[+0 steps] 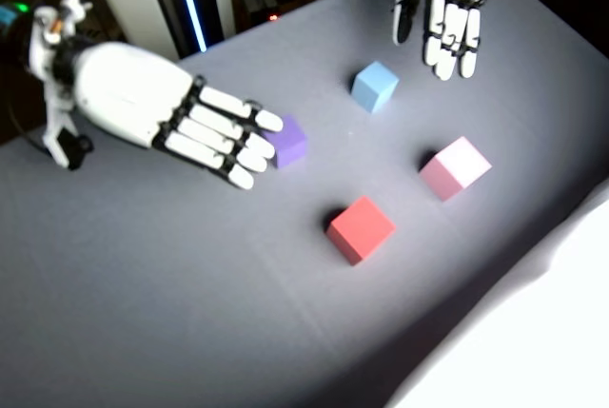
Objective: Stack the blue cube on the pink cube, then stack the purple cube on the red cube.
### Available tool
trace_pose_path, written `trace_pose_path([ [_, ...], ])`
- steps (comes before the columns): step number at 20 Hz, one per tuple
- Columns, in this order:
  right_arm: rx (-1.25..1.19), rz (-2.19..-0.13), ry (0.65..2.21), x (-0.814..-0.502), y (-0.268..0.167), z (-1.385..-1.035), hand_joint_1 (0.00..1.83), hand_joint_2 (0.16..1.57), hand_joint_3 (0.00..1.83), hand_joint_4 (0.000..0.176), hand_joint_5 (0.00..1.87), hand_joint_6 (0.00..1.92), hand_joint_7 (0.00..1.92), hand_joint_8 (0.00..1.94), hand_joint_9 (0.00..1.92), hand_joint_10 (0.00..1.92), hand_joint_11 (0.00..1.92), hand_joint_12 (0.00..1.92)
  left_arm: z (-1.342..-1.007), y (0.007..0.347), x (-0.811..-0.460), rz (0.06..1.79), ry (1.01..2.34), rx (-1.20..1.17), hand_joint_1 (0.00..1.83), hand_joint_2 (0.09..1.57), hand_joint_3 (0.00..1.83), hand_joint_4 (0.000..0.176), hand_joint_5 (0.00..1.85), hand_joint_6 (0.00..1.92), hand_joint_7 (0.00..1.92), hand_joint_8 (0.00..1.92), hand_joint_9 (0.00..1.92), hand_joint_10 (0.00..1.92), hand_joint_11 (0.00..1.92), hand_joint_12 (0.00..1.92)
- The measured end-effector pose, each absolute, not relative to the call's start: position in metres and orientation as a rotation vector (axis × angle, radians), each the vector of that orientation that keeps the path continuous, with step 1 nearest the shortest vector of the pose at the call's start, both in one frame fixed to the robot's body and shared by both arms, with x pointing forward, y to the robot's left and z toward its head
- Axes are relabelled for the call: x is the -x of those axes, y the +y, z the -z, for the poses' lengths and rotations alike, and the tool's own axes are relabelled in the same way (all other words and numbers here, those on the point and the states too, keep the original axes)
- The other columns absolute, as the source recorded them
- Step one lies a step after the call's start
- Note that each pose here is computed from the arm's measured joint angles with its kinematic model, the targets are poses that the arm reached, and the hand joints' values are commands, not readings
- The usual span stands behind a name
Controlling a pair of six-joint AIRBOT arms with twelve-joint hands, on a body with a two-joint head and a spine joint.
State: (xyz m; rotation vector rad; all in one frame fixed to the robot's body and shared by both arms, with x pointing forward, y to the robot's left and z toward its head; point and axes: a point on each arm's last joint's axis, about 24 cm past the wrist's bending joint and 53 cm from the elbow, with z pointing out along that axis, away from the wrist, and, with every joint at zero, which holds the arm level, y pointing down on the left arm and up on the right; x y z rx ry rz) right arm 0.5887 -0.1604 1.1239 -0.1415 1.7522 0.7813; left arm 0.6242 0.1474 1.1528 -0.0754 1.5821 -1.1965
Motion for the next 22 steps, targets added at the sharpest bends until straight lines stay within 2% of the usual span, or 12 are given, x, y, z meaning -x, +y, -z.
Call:
trace_pose_path([
  [3, 0.168, -0.742, 1.763, -0.590, -0.161, -1.119, 0.62, 1.28, 0.03, 0.000, 0.00, 0.00, 0.00, 0.00, 0.00, 0.00, 0.00, 0.00, -1.147, 0.144, -0.623, 1.194, 1.606, 0.067, 0.32, 1.05, 0.00, 0.116, 0.00, 0.00, 0.00, 0.00, 0.00, 0.00, 0.00, 0.00],
  [6, 0.145, -0.727, 1.769, -0.592, -0.165, -1.118, 0.57, 1.30, 0.03, 0.000, 0.00, 0.00, 0.00, 0.00, 0.00, 0.00, 0.00, 0.00, -1.143, 0.140, -0.624, 1.201, 1.609, 0.071, 0.42, 0.99, 0.00, 0.149, 0.00, 0.00, 0.00, 0.00, 0.00, 0.00, 0.00, 0.00],
  [7, 0.151, -0.728, 1.772, -0.592, -0.164, -1.117, 0.54, 1.31, 0.03, 0.000, 0.00, 0.00, 0.00, 0.00, 0.00, 0.00, 0.00, 0.00, -1.139, 0.136, -0.624, 1.201, 1.623, 0.064, 0.45, 0.97, 0.00, 0.143, 0.00, 0.00, 0.00, 0.00, 0.00, 0.00, 0.00, 0.00],
  [9, 0.147, -0.726, 1.777, -0.592, -0.165, -1.116, 0.53, 1.33, 0.03, 0.000, 0.00, 0.00, 0.00, 0.00, 0.00, 0.00, 0.00, 0.00, -1.128, 0.129, -0.627, 1.196, 1.658, 0.059, 0.48, 0.96, 0.00, 0.106, 0.00, 0.00, 0.00, 0.00, 0.00, 0.00, 0.00, 0.00],
  [11, 0.134, -0.725, 1.778, -0.593, -0.167, -1.116, 0.54, 1.34, 0.02, 0.000, 0.00, 0.00, 0.00, 0.00, 0.00, 0.00, 0.00, 0.00, -1.116, 0.125, -0.634, 1.201, 1.689, 0.084, 0.50, 0.95, 0.00, 0.095, 0.00, 0.00, 0.04, 0.02, 0.00, 0.00, 0.00, 0.00],
  [12, 0.128, -0.723, 1.780, -0.593, -0.167, -1.115, 0.51, 1.34, 0.02, 0.000, 0.00, 0.00, 0.00, 0.00, 0.00, 0.00, 0.00, 0.00, -1.110, 0.122, -0.637, 1.199, 1.704, 0.097, 0.51, 0.94, 0.00, 0.102, 0.00, 0.00, 0.07, 0.03, 0.00, 0.00, 0.00, 0.00],
  [15, 0.112, -0.716, 1.784, -0.593, -0.171, -1.112, 0.51, 1.34, 0.02, 0.000, 0.00, 0.00, 0.00, 0.00, 0.00, 0.00, 0.00, 0.00, -1.097, 0.115, -0.645, 1.184, 1.745, 0.109, 0.56, 0.96, 0.00, 0.072, 0.00, 0.00, 0.16, 0.06, 0.09, 0.04, 0.00, 0.00],
  [16, 0.110, -0.716, 1.786, -0.593, -0.172, -1.112, 0.53, 1.34, 0.02, 0.000, 0.00, 0.00, 0.00, 0.00, 0.00, 0.00, 0.00, 0.00, -1.093, 0.113, -0.646, 1.182, 1.753, 0.112, 0.57, 0.98, 0.00, 0.074, 0.00, 0.00, 0.19, 0.07, 0.11, 0.05, 0.00, 0.00],
  [19, 0.100, -0.714, 1.782, -0.594, -0.173, -1.112, 0.50, 1.35, 0.01, 0.000, 0.00, 0.00, 0.00, 0.00, 0.00, 0.00, 0.00, 0.00, -1.083, 0.102, -0.648, 1.183, 1.781, 0.108, 0.70, 1.00, 0.00, 0.032, 0.14, 0.03, 0.40, 0.06, 0.06, 0.51, 0.00, 0.40],
  [20, 0.101, -0.715, 1.782, -0.594, -0.173, -1.113, 0.49, 1.35, 0.01, 0.000, 0.00, 0.00, 0.00, 0.00, 0.00, 0.00, 0.00, 0.00, -1.083, 0.101, -0.648, 1.188, 1.778, 0.108, 0.80, 0.98, 0.00, 0.026, 0.28, 0.08, 0.60, 0.13, 0.16, 0.63, 0.00, 0.72],
  [21, 0.101, -0.715, 1.780, -0.594, -0.173, -1.113, 0.52, 1.34, 0.01, 0.000, 0.00, 0.00, 0.00, 0.00, 0.00, 0.00, 0.00, 0.00, -1.083, 0.101, -0.649, 1.190, 1.777, 0.113, 0.84, 1.01, 0.00, 0.000, 0.48, 0.15, 0.79, 0.25, 0.25, 0.85, 0.00, 0.99],
  [22, 0.097, -0.714, 1.780, -0.594, -0.174, -1.113, 0.49, 1.35, 0.01, 0.000, 0.00, 0.00, 0.00, 0.00, 0.00, 0.00, 0.00, 0.00, -1.085, 0.102, -0.652, 1.202, 1.761, 0.129, 1.18, 1.12, 0.00, 0.000, 0.84, 0.78, 0.99, 1.04, 0.57, 1.38, 0.00, 1.78],
])
